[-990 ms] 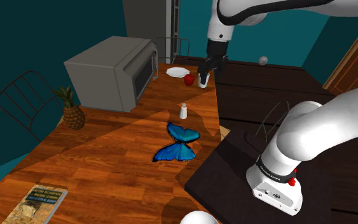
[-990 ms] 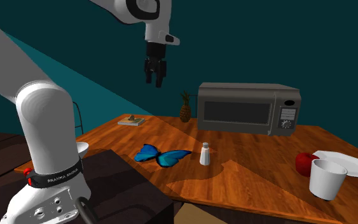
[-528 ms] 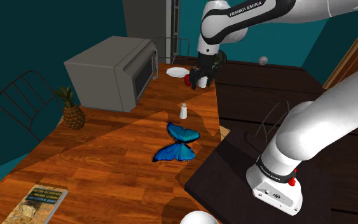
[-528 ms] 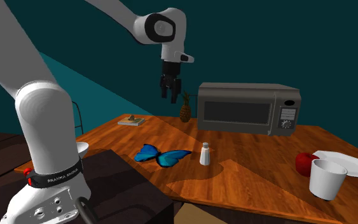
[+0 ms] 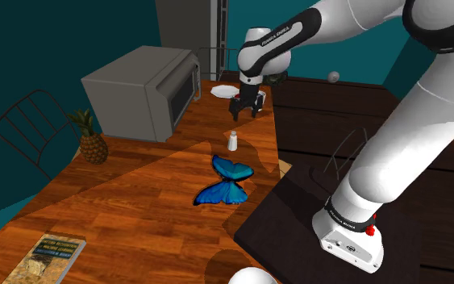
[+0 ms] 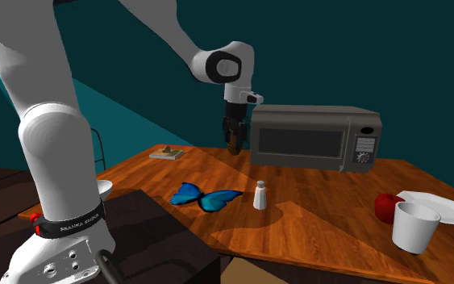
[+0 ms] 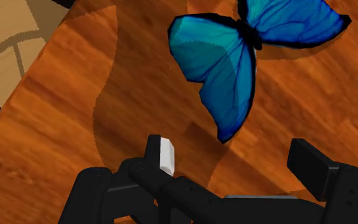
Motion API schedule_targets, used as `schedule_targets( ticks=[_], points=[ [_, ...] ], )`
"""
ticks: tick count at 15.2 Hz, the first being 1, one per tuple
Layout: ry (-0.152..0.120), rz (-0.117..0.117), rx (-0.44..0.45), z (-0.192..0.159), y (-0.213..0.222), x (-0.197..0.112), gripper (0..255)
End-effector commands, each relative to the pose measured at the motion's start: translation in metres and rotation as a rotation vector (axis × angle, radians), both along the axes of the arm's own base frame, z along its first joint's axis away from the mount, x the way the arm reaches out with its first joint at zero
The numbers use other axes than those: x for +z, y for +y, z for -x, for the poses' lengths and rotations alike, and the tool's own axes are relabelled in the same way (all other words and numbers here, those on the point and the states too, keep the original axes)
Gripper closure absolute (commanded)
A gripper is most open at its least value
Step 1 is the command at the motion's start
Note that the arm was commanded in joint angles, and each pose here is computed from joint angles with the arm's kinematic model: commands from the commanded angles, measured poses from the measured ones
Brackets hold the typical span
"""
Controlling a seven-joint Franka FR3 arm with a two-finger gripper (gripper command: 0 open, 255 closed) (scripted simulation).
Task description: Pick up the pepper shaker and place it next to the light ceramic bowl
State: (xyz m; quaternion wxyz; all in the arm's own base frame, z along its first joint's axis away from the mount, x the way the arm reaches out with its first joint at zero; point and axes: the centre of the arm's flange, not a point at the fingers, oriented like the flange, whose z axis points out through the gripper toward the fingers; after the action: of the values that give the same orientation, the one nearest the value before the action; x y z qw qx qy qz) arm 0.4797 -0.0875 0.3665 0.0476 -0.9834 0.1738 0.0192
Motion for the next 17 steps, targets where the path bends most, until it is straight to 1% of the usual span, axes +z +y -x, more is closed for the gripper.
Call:
schedule_targets(
  ticks=[1, 12, 17],
  points=[
    [-0.004, 0.005, -0.022, -0.017, -0.01, -0.02, 0],
    [-0.019, 0.025, -0.143, -0.096, -0.068, -0.123, 0],
    [-0.02, 0.026, -0.149, -0.1, -0.07, -0.15, 0]
  ],
)
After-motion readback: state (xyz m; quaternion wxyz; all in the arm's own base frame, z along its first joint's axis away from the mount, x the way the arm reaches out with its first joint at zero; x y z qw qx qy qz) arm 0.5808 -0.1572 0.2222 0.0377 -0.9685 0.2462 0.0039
